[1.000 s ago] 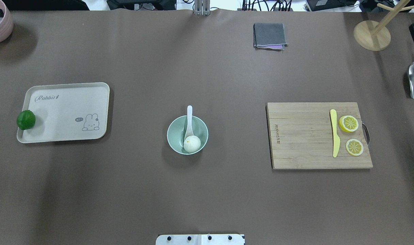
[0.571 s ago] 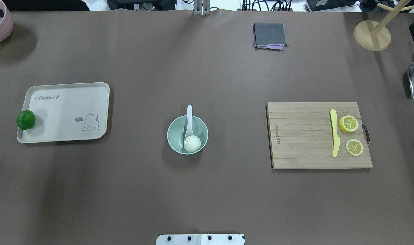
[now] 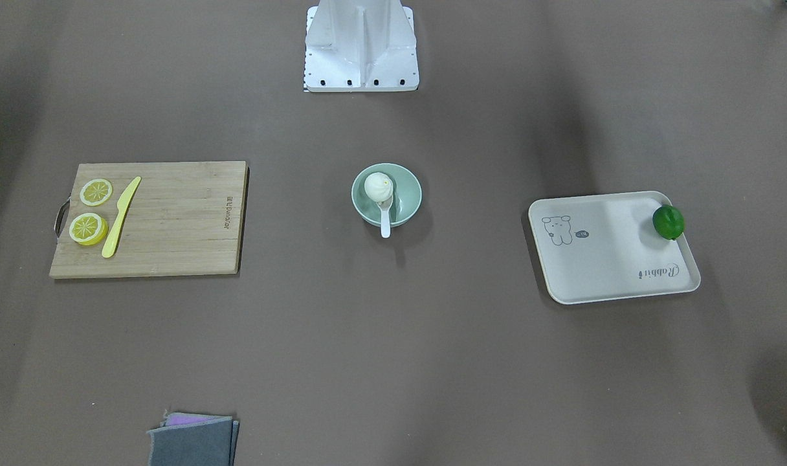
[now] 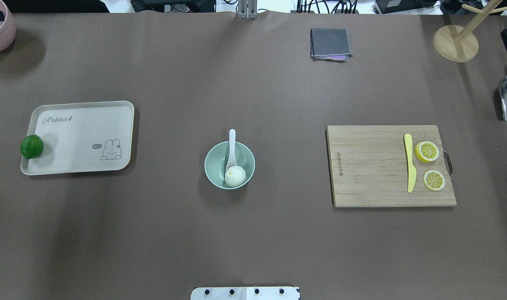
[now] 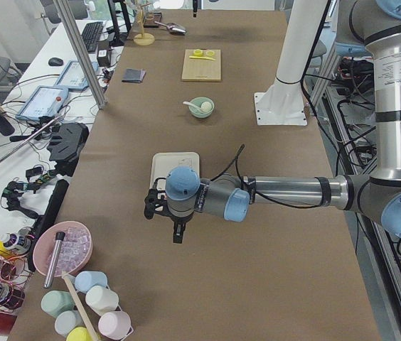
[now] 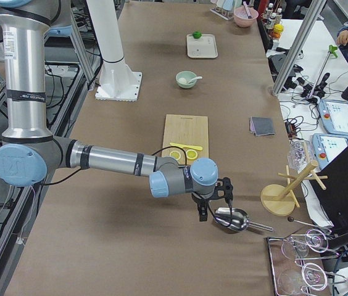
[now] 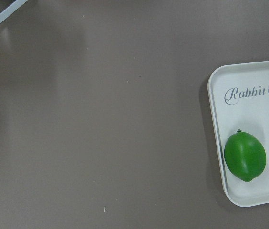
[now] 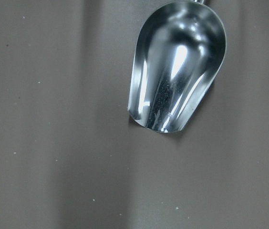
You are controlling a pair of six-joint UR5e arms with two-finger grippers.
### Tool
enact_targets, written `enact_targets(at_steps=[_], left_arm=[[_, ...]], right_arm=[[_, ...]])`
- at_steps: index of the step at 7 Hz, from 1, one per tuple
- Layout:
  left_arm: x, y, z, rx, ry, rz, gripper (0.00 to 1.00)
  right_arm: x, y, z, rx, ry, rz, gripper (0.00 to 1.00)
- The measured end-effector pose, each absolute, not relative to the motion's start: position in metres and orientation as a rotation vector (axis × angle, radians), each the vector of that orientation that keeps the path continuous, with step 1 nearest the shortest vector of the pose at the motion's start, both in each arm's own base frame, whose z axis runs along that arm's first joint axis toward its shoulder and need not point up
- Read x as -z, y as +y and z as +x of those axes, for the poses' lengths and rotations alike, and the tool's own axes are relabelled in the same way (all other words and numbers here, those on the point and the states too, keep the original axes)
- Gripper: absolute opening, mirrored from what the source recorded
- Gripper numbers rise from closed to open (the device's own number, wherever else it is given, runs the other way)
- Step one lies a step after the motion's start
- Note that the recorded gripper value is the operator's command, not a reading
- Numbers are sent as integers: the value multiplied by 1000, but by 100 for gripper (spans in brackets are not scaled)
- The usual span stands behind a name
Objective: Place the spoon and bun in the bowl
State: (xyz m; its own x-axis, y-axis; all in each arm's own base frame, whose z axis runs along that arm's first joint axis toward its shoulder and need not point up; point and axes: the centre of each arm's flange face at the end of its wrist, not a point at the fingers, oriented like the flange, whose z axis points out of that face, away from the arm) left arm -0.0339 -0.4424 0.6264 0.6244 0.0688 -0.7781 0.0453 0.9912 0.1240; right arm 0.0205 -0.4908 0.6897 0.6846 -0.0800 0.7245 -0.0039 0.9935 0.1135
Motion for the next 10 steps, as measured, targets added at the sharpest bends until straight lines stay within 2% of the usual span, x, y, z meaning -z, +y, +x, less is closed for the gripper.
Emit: enact_targets(at_steps=[5, 10], left_arm=[[-647, -435, -37, 6, 834, 110, 98], [-635, -440, -36, -8, 842, 134, 98]], right_arm=[[-699, -467, 25, 17, -867, 78, 100], [-685, -473, 22, 30, -908, 93, 100]])
